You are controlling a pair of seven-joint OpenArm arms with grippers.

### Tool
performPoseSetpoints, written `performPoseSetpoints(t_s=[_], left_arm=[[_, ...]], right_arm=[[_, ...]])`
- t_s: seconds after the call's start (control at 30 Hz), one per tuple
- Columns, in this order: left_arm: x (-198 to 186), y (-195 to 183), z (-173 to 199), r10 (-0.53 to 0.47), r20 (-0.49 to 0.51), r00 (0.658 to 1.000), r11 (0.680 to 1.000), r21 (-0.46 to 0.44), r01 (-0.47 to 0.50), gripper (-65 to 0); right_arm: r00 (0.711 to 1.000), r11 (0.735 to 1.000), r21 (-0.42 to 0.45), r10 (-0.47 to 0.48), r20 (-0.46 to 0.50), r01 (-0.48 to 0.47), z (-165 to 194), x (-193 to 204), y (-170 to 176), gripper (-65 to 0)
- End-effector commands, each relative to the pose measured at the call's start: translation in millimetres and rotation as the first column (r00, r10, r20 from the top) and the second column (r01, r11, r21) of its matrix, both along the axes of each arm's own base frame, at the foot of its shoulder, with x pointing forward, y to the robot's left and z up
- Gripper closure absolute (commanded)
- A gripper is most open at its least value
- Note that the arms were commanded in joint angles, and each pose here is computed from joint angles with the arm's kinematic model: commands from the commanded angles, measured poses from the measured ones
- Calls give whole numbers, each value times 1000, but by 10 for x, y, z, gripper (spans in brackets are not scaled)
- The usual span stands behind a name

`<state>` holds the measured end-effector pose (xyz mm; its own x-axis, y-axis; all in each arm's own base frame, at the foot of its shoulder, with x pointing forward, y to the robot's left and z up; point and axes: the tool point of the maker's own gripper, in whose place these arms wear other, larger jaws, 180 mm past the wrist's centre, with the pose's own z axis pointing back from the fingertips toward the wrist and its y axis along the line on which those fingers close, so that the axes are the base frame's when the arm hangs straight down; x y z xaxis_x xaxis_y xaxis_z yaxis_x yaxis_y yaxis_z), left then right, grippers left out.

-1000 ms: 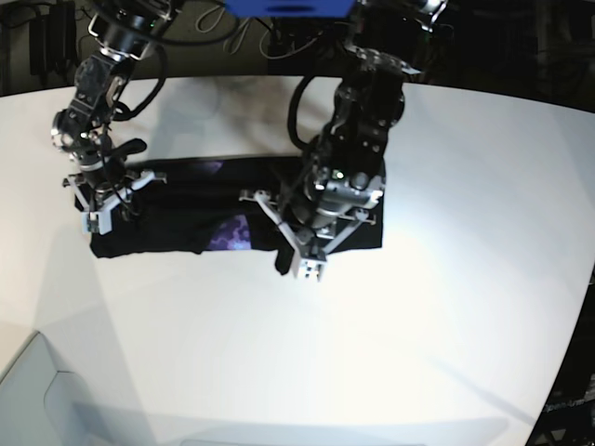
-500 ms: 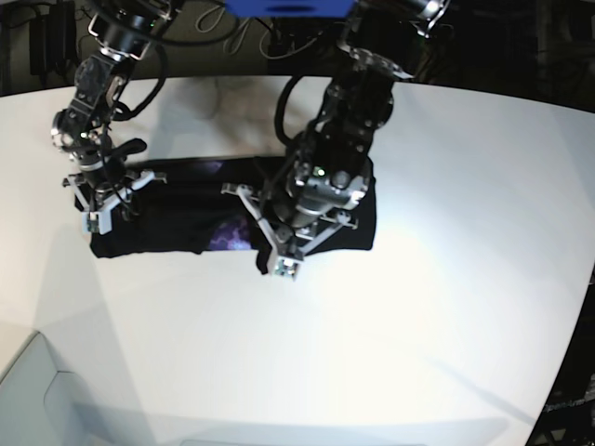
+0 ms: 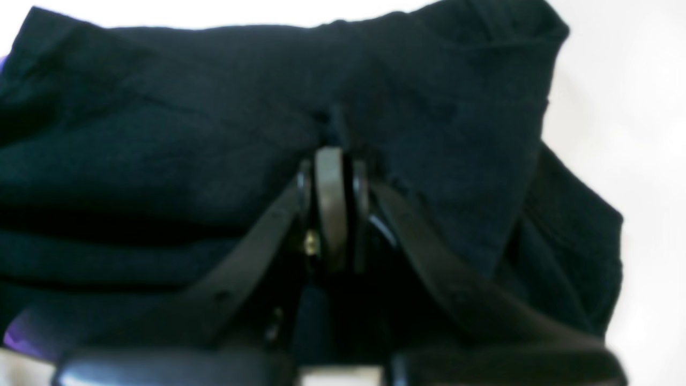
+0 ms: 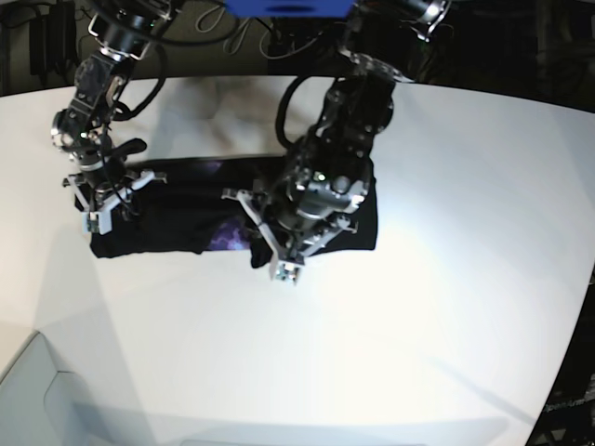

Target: Layout the t-shirt on the table in an organized manner, then fold the t-shirt properly

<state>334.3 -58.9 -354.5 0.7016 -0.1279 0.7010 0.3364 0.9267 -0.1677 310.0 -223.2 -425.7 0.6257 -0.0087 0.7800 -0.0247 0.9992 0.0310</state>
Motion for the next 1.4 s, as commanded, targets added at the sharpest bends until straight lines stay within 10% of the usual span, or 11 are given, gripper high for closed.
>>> performPoseSetpoints(t_s=[0.0,0.27,0.57,0.93,1.13,1.37], left_arm=[[119,-61,214,7,69,998,999,-38,-4,-271],[52,-158,686,55,192,980,970,-242,-7,-323],[229,535,584,247,154,957,946,-252,-204,-320],[-81,94,-207,20,-147,989,993,-115,-37,-85],[-61,-269,188,-47,-20,999,968,-249,41,-85],[30,260,393,24,59,998,965,-261,-7,-85]], right_arm=[[996,1000,-20,13,-89,-14,-141,-124,11,0],[996,1000,-23,14,-89,-16,-138,-122,2,0],[997,1000,-22,14,-82,-16,-111,-83,7,0],[997,1000,-24,14,-78,-16,-103,-74,1,0],[997,1000,-22,14,-80,-16,-106,-76,7,0],[997,999,-28,13,-78,-16,-91,-72,-11,-83]])
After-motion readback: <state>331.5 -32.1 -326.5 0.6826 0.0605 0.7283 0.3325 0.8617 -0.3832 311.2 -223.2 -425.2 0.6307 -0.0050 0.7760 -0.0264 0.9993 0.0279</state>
